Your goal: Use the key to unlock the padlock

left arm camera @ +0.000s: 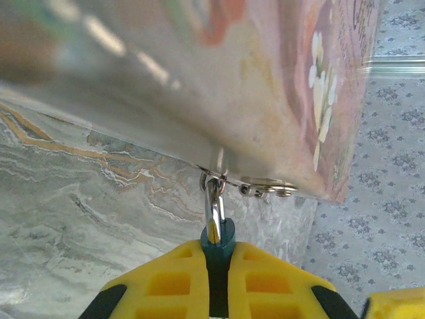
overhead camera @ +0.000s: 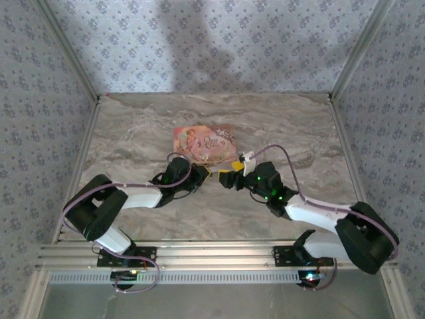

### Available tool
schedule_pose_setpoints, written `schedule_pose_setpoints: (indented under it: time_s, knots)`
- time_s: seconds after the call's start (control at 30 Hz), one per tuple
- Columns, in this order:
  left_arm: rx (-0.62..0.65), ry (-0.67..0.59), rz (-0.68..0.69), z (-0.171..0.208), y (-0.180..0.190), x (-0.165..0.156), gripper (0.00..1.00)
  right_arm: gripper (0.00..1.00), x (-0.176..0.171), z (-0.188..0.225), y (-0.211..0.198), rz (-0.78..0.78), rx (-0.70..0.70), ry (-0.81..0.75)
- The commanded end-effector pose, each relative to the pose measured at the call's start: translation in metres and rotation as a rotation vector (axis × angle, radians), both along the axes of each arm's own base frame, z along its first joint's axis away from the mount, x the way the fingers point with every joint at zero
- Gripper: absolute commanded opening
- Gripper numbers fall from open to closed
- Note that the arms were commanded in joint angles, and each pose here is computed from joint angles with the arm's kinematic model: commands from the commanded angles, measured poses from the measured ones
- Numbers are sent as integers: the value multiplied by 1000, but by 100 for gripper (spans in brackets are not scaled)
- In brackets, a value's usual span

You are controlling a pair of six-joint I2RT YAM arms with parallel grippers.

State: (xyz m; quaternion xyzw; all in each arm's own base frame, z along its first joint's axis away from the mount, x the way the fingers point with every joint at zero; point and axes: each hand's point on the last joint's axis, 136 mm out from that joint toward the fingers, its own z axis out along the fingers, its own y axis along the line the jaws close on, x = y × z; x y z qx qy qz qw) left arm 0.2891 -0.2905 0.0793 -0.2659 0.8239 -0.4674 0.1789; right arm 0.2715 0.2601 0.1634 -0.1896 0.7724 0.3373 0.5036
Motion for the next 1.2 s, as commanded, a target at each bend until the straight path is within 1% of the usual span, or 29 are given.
schedule_pose_setpoints:
  time_s: [0.0,0.1,0.17,0.2,0.27,0.37,0.6,0.77,0.97,1.17]
  knots:
    - [-44,50,-19,13,-9,-7,3,83,-1,19,-5,35,-161,-198]
    - [-44,62,-9,14,-8,-7,3,86,-10,35,-2,115,-255,-369]
    - [-47,77,-1,14,-7,-8,2,88,-18,36,-1,174,-359,-479]
    - [-52,81,2,14,-7,-8,0,88,-21,34,0,201,-405,-520]
    - [-61,90,8,15,-7,-8,0,89,-26,29,1,243,-507,-597]
    - [-71,97,7,17,-9,-7,0,89,-30,16,1,279,-619,-656]
    - [-86,105,11,20,-11,-7,0,89,-30,-14,14,303,-798,-696]
    - [-94,112,12,20,-12,-6,0,87,-27,-28,31,324,-815,-684]
    - [-99,114,12,21,-13,-6,0,79,-22,-39,47,322,-735,-631]
    - [-101,118,6,20,-14,-7,0,69,-12,-51,54,307,-710,-592]
